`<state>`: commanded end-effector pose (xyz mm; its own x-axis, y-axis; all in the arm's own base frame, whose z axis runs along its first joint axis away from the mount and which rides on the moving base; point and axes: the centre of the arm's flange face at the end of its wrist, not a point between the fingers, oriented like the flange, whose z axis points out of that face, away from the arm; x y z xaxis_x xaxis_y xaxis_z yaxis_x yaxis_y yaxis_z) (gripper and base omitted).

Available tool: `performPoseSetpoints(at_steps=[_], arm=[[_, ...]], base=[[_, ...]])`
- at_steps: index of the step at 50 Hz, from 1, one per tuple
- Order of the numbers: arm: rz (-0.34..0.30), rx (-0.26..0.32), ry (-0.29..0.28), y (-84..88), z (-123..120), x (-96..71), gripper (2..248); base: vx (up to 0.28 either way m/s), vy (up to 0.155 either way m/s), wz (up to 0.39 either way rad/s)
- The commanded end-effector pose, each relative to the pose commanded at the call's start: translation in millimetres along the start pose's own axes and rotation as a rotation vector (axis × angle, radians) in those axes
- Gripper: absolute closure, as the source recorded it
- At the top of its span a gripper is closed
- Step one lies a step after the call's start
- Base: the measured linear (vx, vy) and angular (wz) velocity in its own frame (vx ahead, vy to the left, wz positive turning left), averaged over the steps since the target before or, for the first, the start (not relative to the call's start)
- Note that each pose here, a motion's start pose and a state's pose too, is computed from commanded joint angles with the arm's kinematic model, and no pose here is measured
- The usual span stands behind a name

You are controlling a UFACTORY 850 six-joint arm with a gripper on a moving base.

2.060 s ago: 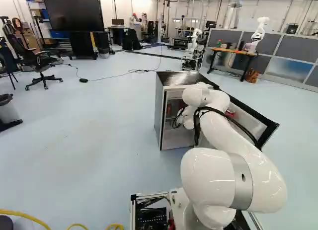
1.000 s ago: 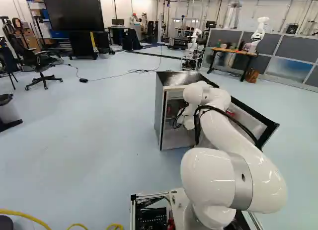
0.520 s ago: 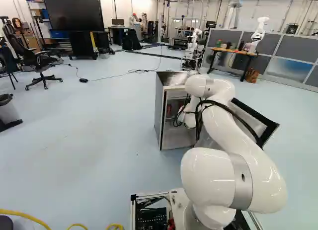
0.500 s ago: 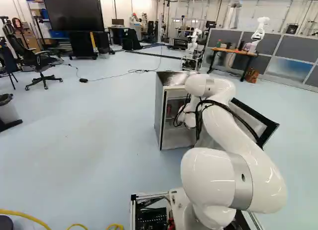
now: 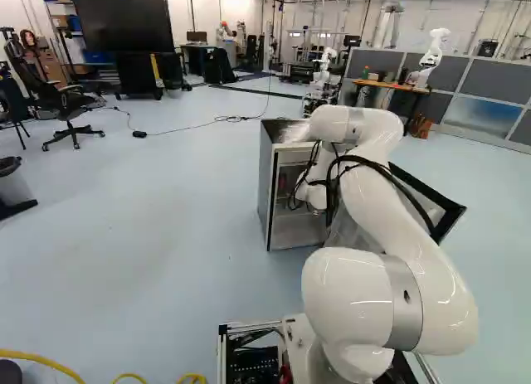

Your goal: Grab a drink from the fridge

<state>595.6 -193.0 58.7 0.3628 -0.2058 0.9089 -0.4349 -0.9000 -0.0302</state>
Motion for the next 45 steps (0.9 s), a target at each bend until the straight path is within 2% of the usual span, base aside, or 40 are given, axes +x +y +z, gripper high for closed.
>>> performPoseSetpoints(at_steps=[45], arm=[[-0.041,0.062,-0.063,-29.9,-115,35.2,155]], base=[[0.0,0.0,0.0]])
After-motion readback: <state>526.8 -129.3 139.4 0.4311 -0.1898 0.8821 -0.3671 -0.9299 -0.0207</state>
